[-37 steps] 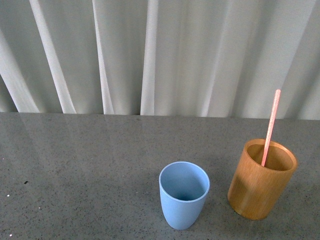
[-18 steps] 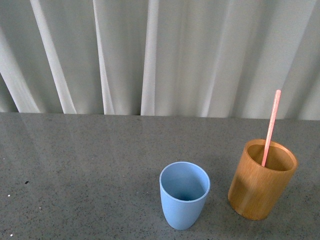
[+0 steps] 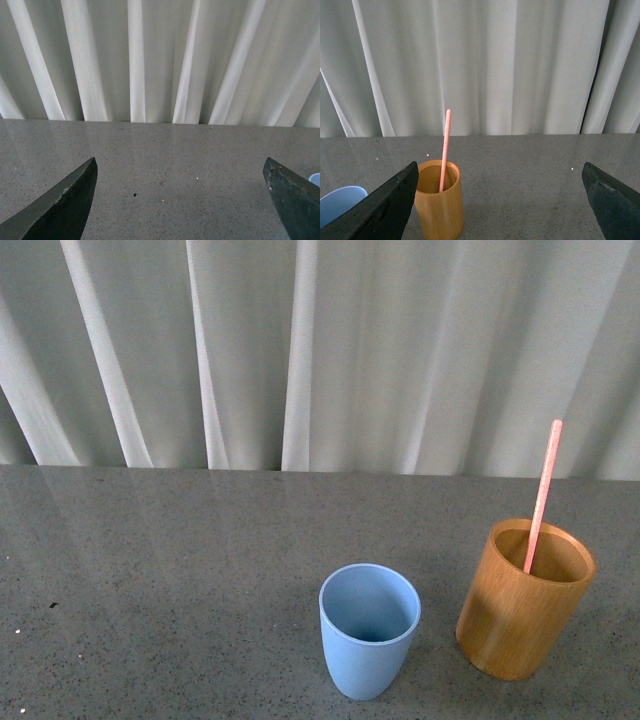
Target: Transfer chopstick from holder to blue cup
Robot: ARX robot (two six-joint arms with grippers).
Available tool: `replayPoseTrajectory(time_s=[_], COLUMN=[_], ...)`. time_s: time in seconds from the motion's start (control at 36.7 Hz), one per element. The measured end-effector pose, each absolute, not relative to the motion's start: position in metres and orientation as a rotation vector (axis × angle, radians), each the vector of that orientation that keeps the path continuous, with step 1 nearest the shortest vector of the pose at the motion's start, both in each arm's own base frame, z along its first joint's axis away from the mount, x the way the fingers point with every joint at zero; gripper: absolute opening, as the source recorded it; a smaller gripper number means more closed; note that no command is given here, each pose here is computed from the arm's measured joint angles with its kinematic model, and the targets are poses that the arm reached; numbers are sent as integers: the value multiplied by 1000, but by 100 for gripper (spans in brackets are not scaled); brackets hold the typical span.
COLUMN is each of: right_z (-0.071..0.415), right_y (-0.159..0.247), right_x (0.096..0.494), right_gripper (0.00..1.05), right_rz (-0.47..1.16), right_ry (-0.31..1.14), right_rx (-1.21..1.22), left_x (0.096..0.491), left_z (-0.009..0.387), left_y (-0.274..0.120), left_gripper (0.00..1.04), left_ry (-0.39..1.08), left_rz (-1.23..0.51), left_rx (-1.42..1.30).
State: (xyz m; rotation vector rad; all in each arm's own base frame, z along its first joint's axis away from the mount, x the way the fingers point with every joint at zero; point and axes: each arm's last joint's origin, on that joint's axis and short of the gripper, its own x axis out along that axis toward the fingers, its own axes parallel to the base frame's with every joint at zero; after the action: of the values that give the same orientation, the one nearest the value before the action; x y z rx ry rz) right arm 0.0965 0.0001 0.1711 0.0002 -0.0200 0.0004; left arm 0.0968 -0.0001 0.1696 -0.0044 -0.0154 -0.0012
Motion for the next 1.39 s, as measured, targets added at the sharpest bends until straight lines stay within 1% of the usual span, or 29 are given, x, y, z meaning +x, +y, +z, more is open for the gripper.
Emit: replayPoseTrajectory(time_s=[0.3,0.33,0.35,0.41,0.49,0.55,0.63,0.74,0.9,1.06,1.25,1.39], right_z=[171,170,169,167,163,166,173,181,173,158,150,142], right_y=[0,0,-1,-2,-7,-12,-16,-24,-26,-18,-5,-1], right_x=[97,97,97,100,108,116,132,168,204,235,257,269], right_gripper=[95,95,95,95,95,95,95,95,95,95,95,95], right_rz=[0,-9,-30,-34,-35,-33,3,0,16,47,81,71], right_ry=[-20,-6,61,147,211,214,173,115,159,208,220,225], right_rx=[0,2,6,8,21,24,-4,-21,17,61,66,63], left_x=[97,97,97,97,97,97,97,97,97,97,97,97], left_z=[170,170,170,170,170,170,170,170,170,170,170,170], left_y=[0,0,0,0,0,0,0,0,0,0,0,0], left_gripper=[98,98,98,98,98,98,98,98,98,98,98,98], left_ry=[-15,-15,-15,-15,-16,-15,-16,-16,-16,-16,-16,-16], left_rz=[-1,-1,-1,-1,-2,-2,-1,-1,-1,-1,-1,-1], left_rx=[-4,-4,-4,-4,-4,-4,-4,-4,-4,-4,-4,-4])
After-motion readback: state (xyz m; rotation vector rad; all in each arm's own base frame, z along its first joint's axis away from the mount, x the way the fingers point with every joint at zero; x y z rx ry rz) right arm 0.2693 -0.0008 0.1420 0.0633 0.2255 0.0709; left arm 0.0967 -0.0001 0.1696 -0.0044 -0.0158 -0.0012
